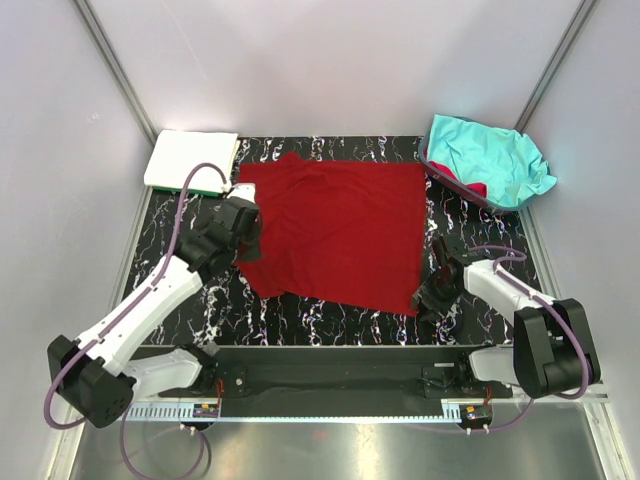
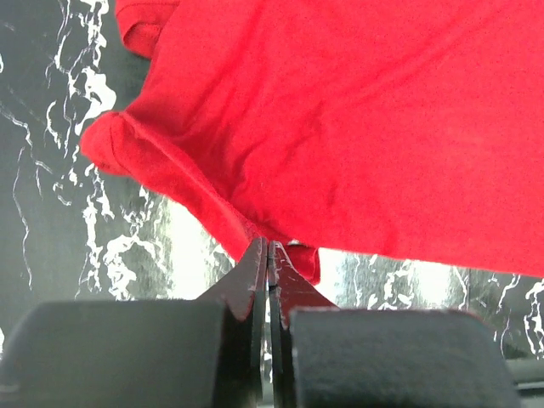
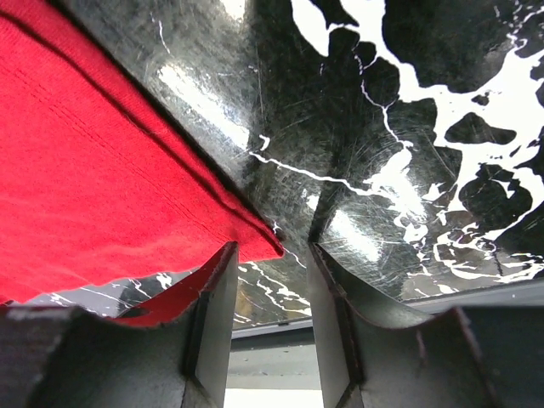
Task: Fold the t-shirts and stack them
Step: Flatten the tshirt out
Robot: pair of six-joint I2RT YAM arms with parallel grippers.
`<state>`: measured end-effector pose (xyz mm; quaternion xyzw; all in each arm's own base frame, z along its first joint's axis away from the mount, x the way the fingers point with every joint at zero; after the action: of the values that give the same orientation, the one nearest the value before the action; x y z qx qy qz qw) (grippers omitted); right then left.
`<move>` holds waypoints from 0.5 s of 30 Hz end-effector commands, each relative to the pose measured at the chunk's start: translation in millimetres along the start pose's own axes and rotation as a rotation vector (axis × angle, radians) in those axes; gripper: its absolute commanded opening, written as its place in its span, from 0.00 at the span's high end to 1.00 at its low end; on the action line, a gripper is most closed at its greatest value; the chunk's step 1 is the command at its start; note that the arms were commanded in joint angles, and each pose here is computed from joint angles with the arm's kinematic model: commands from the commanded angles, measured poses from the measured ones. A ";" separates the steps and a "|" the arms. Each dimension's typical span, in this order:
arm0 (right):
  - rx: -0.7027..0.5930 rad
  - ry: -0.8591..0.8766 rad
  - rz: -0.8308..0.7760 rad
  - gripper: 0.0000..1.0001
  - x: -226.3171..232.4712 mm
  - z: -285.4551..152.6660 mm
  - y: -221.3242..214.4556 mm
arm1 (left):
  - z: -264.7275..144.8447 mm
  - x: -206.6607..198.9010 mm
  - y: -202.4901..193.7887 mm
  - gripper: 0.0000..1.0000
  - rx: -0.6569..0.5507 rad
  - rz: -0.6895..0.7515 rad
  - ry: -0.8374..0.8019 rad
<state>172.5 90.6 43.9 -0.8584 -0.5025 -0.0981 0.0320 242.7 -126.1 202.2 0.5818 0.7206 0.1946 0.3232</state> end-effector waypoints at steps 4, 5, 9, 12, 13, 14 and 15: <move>-0.043 0.006 0.081 0.55 9.5 -4.6 12.6 | -30.6 0.7 20.7 1.00 -0.081 -0.049 -0.030; -0.046 0.009 0.086 0.55 10.4 -4.0 14.0 | -33.2 1.8 21.4 1.00 -0.084 -0.049 -0.029; -0.027 -0.005 0.139 0.55 13.1 2.1 16.1 | -41.3 0.5 27.2 1.00 -0.103 -0.059 -0.042; -0.025 -0.007 0.198 0.57 10.5 11.2 13.3 | -47.8 0.0 30.9 1.00 -0.114 -0.068 -0.052; -0.029 -0.018 0.210 0.57 6.3 15.6 11.4 | -48.4 0.8 31.4 1.00 -0.117 -0.071 -0.049; -0.037 -0.019 0.215 0.57 4.7 17.5 10.6 | -51.4 0.7 32.8 1.00 -0.123 -0.072 -0.053; -0.051 -0.010 0.240 0.59 4.7 17.3 11.4 | -52.5 2.7 33.3 1.00 -0.128 -0.074 -0.046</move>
<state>179.2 95.3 39.7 -0.8943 -0.4369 -0.0866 0.0423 227.8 -116.1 235.1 0.5628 0.7215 0.1969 0.3519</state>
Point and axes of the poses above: each gripper's point midway between its finger pads, its own z axis out along the fingers, its own x axis along the line the jaws close on, y = z × x, the point moved 3 cm from there along -z, back along the fingers, and after that the axes turned 13 degrees about -z, right-handed, at the moved point
